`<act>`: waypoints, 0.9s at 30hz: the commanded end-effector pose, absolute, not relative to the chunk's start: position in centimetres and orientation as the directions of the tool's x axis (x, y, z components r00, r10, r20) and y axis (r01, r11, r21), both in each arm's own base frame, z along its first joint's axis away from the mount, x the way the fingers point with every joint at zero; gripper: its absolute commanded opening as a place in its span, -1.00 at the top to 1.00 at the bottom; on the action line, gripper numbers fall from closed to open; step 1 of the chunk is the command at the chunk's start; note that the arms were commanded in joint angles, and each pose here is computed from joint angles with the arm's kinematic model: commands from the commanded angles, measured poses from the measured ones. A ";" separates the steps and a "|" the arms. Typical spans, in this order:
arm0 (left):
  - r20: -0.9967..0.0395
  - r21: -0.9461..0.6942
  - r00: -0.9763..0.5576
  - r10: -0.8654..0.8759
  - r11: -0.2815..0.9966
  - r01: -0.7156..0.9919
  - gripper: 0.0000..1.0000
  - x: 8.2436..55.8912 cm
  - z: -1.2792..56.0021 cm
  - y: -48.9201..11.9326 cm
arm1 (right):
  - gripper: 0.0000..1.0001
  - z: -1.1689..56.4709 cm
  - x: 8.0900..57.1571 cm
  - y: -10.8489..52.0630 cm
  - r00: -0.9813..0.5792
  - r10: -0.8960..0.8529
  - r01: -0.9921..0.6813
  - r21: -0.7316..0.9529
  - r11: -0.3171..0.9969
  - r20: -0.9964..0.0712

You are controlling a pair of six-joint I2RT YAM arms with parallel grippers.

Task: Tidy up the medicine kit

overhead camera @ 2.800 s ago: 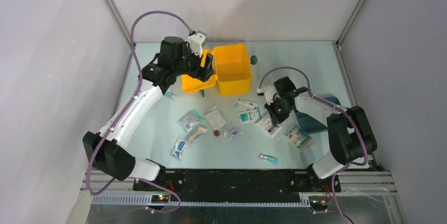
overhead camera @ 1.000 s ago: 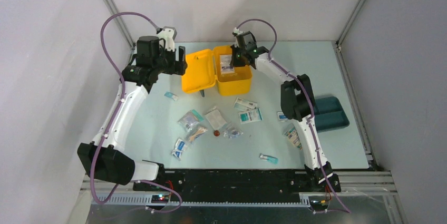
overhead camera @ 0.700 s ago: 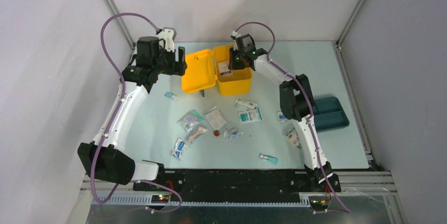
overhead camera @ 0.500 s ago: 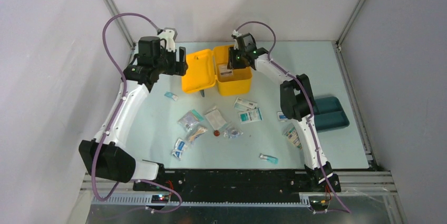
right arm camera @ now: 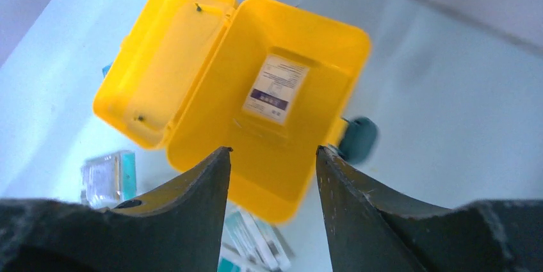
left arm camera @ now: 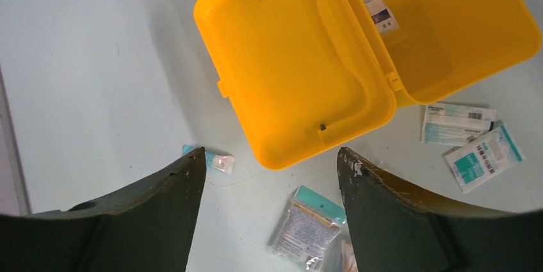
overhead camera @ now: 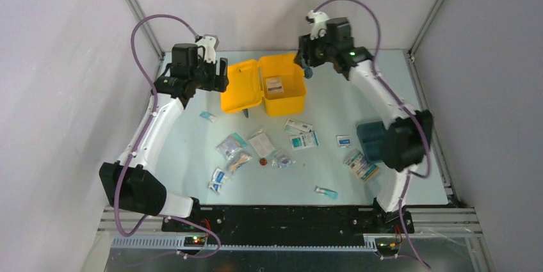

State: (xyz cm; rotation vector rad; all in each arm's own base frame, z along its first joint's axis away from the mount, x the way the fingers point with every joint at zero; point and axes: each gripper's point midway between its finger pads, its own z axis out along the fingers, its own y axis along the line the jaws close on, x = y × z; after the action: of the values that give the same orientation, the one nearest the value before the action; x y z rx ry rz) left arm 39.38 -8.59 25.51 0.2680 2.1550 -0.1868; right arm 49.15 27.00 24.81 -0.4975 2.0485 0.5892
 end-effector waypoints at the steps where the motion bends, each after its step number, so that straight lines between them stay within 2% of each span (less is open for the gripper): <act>1: -0.849 0.077 -0.475 0.233 0.943 0.324 -0.58 40.0 26.9 -8.0 | -0.14 27.6 45.4 21.9 -0.386 -0.235 -0.657 0.087 0.749 -0.892; 3: -0.829 0.106 -0.488 0.272 0.934 0.340 -0.57 39.1 25.7 -7.5 | -0.17 27.1 43.4 20.2 -0.395 -0.264 -0.688 0.093 0.720 -0.880; 5: -0.807 0.111 -0.511 0.297 0.925 0.363 -0.56 37.5 24.0 -7.4 | -0.37 26.2 41.5 18.8 -0.384 -0.320 -0.713 0.058 0.698 -0.866; 9: -0.767 0.074 -0.557 0.317 0.907 0.414 -0.52 33.5 20.2 -7.5 | -0.53 24.2 39.3 16.9 -0.374 -0.379 -0.694 -0.016 0.720 -0.846; 11: -0.735 0.038 -0.595 0.325 0.896 0.442 -0.42 32.1 17.7 -7.9 | -0.54 23.4 38.7 16.6 -0.405 -0.366 -0.676 0.004 0.737 -0.838; 12: -0.715 0.021 -0.619 0.326 0.894 0.447 -0.25 31.5 16.4 -7.9 | -0.54 23.1 38.6 16.5 -0.419 -0.362 -0.669 0.014 0.743 -0.833; 14: -0.684 -0.030 -0.653 0.326 0.882 0.471 -0.05 30.7 14.7 -8.6 | -0.54 22.5 38.2 16.4 -0.448 -0.342 -0.654 0.042 0.755 -0.826; 17: -0.634 -0.080 -0.691 0.346 0.860 0.503 -0.15 30.4 12.3 -9.4 | -0.54 22.6 38.3 16.9 -0.432 -0.336 -0.661 0.040 0.750 -0.837; 20: -0.563 -0.053 -0.721 0.404 0.854 0.518 -0.24 30.5 9.8 -9.1 | -0.55 22.7 38.7 16.9 -0.412 -0.351 -0.663 0.012 0.748 -0.841; 21: -0.530 -0.046 -0.736 0.421 0.852 0.521 -0.39 30.4 8.6 -8.8 | -0.55 22.7 38.7 16.8 -0.410 -0.354 -0.662 0.007 0.749 -0.841; 23: -0.479 -0.047 -0.758 0.444 0.849 0.527 -0.50 29.9 6.9 -8.6 | -0.55 22.8 38.9 16.5 -0.409 -0.358 -0.655 -0.003 0.755 -0.839; 27: -0.426 -0.059 -0.778 0.461 0.844 0.533 -0.52 28.4 5.2 -8.8 | -0.55 22.6 39.1 15.9 -0.425 -0.353 -0.641 0.001 0.768 -0.834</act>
State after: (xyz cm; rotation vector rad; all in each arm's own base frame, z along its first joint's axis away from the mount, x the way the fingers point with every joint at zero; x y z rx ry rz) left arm 29.27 -8.60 6.01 0.6676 2.6163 -0.2653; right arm 38.31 16.40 19.88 -0.7592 2.1352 0.4453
